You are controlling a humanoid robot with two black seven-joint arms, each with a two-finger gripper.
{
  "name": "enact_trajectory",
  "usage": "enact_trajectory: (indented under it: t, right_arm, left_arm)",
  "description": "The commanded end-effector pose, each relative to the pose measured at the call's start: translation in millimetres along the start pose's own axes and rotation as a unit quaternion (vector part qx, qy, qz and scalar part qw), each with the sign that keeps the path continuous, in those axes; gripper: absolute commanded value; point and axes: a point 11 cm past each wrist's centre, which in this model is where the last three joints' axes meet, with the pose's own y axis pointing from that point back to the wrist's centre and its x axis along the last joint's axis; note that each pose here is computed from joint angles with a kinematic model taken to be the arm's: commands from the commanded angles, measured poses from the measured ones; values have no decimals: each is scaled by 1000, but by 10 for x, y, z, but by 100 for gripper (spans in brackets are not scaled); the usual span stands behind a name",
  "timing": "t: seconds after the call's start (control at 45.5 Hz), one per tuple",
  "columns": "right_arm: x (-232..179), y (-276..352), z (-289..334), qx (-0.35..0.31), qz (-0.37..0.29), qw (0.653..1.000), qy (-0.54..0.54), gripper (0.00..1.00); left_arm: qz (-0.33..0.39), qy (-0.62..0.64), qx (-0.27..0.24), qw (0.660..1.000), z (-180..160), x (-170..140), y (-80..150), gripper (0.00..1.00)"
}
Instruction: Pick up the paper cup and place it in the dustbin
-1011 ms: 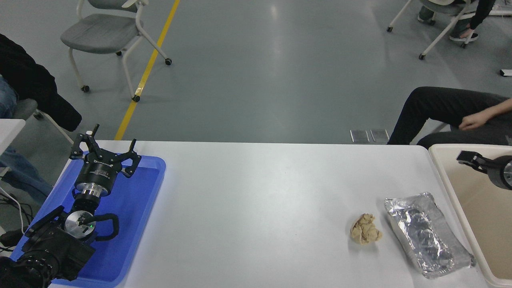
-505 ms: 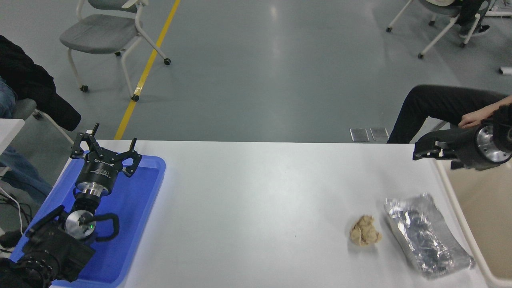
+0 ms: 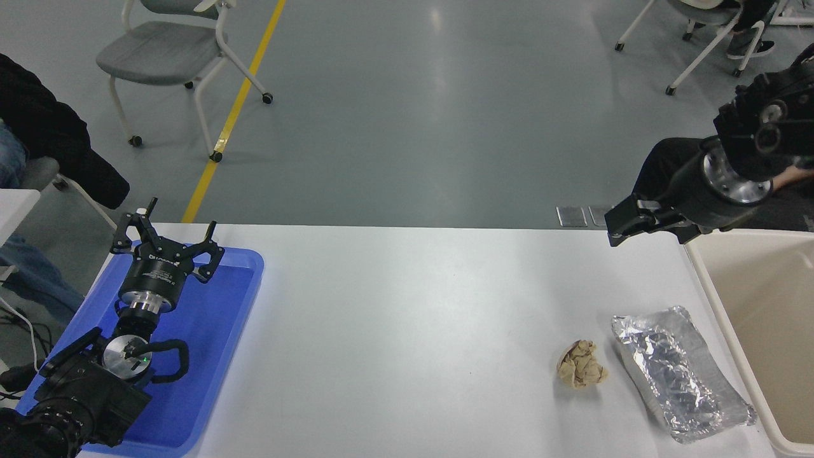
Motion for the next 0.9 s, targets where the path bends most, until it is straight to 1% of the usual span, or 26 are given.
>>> enact_trajectory:
  t: [0.0,0.154,0.286,0.44,0.637,0.879]
  right_arm:
    - [-27,252,-157,-36,-9,999,10,100]
    - [-54,422,-417,-36,-15,999,25,100]
    - [-79,461,-522,-25,-23,999,25,100]
    - [-102,452,-583,-23,-30,999,30,100]
    - [-82,548,-625,-19,-19,999,34,100]
    - [-106,595,-634,-15,-20,999,34,100]
  left_arm:
    - [1,0,0,1000,2,7,5,100]
    - [1,0,0,1000,2,7,5,100]
    - [1,0,0,1000,2,7,5,100]
    - [0,0,0,1000,-2,-1,1,100]
    - [1,0,0,1000,2,7,5,100]
    - [1,0,0,1000,2,7,6,100]
